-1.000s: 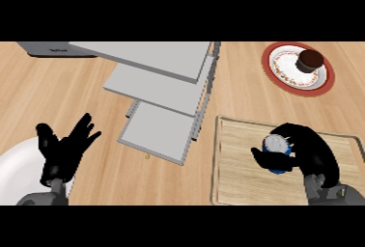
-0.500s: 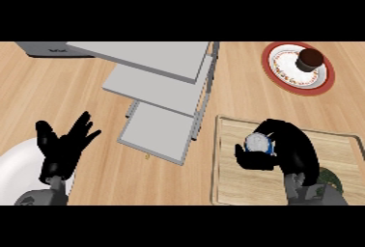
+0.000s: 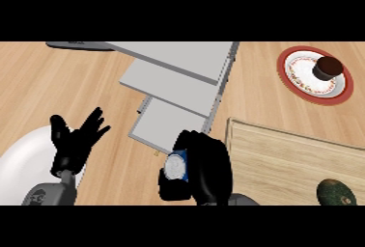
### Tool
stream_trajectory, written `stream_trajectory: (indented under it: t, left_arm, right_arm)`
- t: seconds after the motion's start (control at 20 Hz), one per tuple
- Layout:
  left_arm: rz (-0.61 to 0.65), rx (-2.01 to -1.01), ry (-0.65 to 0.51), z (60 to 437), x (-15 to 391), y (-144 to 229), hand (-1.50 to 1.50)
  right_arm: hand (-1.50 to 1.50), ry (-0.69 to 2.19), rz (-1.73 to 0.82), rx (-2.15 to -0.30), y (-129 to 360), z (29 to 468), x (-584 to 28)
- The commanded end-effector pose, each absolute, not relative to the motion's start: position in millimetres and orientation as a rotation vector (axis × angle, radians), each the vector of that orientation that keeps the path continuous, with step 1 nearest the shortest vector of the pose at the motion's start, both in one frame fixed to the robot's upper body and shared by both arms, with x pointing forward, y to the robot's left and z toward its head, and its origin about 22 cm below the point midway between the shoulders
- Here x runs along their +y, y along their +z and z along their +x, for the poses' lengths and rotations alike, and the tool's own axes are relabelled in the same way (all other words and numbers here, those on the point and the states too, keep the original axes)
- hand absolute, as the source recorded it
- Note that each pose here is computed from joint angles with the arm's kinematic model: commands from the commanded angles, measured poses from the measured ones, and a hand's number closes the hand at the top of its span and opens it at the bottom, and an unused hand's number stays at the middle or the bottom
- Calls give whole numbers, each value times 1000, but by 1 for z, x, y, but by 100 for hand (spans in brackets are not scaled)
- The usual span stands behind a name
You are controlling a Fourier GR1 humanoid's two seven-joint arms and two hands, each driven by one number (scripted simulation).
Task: Pick the can from the tray and place it in the tiered shelf
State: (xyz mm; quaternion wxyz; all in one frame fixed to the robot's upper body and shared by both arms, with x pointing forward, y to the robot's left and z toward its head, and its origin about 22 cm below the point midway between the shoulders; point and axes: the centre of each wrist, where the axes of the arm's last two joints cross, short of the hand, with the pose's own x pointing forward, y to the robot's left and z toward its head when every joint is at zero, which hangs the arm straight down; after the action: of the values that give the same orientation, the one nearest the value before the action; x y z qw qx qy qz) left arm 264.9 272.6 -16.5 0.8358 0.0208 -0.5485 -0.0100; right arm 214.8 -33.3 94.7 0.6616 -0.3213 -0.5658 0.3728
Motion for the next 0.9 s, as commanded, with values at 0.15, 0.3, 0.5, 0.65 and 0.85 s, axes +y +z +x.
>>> stream_trajectory:
  t: [0.15, 0.3, 0.5, 0.65, 0.85]
  left_arm:
    - [59, -1114, -16, 263, 271, -25, 0]
    - [63, -1100, -8, 263, 272, -24, 0]
    - [69, -1093, 1, 257, 276, -32, 0]
    - [67, -1087, 4, 258, 287, -25, 0]
    - [82, -1088, -6, 254, 285, -29, 0]
  right_arm:
    - [150, 638, -847, -1458, 139, 202, 3]
    - [150, 557, -908, -1513, 165, 209, 4]
    - [150, 527, -981, -1516, 181, 216, 10]
    - [150, 462, -1026, -1537, 199, 223, 10]
    - [150, 407, -1046, -1552, 232, 234, 8]
